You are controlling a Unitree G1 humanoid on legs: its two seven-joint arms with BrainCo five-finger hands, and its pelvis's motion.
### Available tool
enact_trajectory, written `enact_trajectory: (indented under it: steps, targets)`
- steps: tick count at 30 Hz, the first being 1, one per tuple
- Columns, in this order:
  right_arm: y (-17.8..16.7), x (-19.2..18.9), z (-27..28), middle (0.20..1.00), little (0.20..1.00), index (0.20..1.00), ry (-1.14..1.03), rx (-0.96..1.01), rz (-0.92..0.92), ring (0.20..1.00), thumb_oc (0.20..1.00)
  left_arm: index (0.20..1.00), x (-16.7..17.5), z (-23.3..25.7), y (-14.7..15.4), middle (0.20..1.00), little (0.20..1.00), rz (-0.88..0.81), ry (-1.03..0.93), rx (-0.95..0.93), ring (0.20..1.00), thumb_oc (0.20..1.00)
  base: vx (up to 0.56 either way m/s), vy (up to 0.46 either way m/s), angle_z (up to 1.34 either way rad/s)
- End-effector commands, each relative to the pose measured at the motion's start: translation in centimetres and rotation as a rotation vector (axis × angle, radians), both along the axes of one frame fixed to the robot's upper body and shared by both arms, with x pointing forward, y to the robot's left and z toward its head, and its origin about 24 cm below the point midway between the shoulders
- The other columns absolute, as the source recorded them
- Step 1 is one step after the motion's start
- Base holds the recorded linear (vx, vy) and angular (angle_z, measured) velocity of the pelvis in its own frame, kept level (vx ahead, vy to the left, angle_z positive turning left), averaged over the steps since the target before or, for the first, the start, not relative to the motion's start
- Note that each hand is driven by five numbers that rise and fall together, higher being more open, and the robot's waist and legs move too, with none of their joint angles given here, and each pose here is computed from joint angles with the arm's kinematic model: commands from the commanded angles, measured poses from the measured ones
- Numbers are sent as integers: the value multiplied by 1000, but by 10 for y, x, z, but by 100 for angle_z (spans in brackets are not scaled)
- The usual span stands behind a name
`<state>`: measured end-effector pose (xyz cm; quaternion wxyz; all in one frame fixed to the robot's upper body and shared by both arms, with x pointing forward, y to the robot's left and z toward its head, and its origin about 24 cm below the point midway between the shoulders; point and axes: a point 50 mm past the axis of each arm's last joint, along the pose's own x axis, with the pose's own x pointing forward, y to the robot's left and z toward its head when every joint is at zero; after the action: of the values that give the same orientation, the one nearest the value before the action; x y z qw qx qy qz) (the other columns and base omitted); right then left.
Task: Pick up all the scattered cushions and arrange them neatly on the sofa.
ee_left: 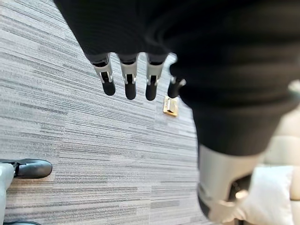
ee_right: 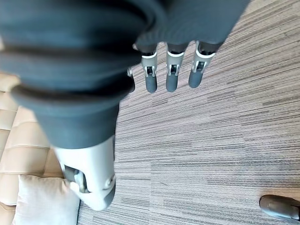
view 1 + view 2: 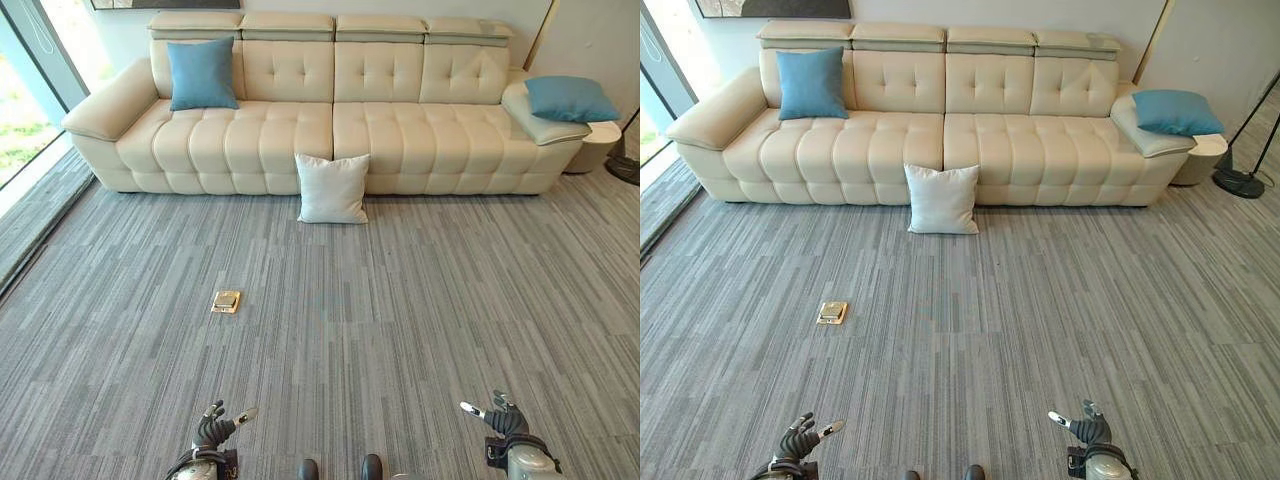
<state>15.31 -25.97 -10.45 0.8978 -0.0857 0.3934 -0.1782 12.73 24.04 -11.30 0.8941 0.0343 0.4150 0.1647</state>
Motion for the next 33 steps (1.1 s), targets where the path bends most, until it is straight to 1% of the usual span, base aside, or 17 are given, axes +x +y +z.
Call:
enact_trajectory:
  steps: [1, 6, 12, 16, 20, 21, 26, 27, 31, 33]
  targets:
    - [-4, 26, 14, 1000, 1000, 1000, -81, -35, 11, 1000, 1000, 1000, 28, 11, 12, 1000, 1000, -25, -57, 81, 1000, 1000, 106, 113, -2]
    - [0, 31, 17, 1000, 1000, 1000, -105, -23, 18, 1000, 1000, 1000, 45, 21, 12, 1000, 1000, -37, -111, 98, 1000, 1000, 6, 184, -2]
    - [2, 31, 16, 1000, 1000, 1000, -93, -39, 42, 1000, 1000, 1000, 49, 24, 9, 1000, 1000, -17, -140, 76, 1000, 1000, 43, 153, -15]
    - [-4, 28, 15, 1000, 1000, 1000, -90, -30, -5, 1000, 1000, 1000, 50, 29, 6, 1000, 1000, 2, -179, 41, 1000, 1000, 223, -18, -6]
    - [-4, 28, 16, 1000, 1000, 1000, -98, -24, -19, 1000, 1000, 1000, 47, 27, 7, 1000, 1000, -3, -166, 43, 1000, 1000, 448, -140, 2]
    - [-3, 21, 13, 1000, 1000, 1000, -78, -28, -6, 1000, 1000, 1000, 46, 27, 5, 1000, 1000, -25, -163, 48, 1000, 1000, 503, -170, 3]
    - [-7, 16, 11, 1000, 1000, 1000, -66, -22, -23, 1000, 1000, 1000, 45, 22, -2, 1000, 1000, -28, -151, 14, 1000, 1000, 576, -219, 28]
    - [-9, 13, 10, 1000, 1000, 1000, -72, -7, -45, 1000, 1000, 1000, 48, 22, -6, 1000, 1000, -27, -155, -1, 1000, 1000, 370, -178, 34]
    - [-11, 16, 11, 1000, 1000, 1000, -74, -12, -36, 1000, 1000, 1000, 54, 24, -10, 1000, 1000, -68, -165, 0, 1000, 1000, 442, -219, 39]
    - [-12, 15, 11, 1000, 1000, 1000, -70, -16, -34, 1000, 1000, 1000, 54, 23, -10, 1000, 1000, -67, -160, 0, 1000, 1000, 347, -162, -28]
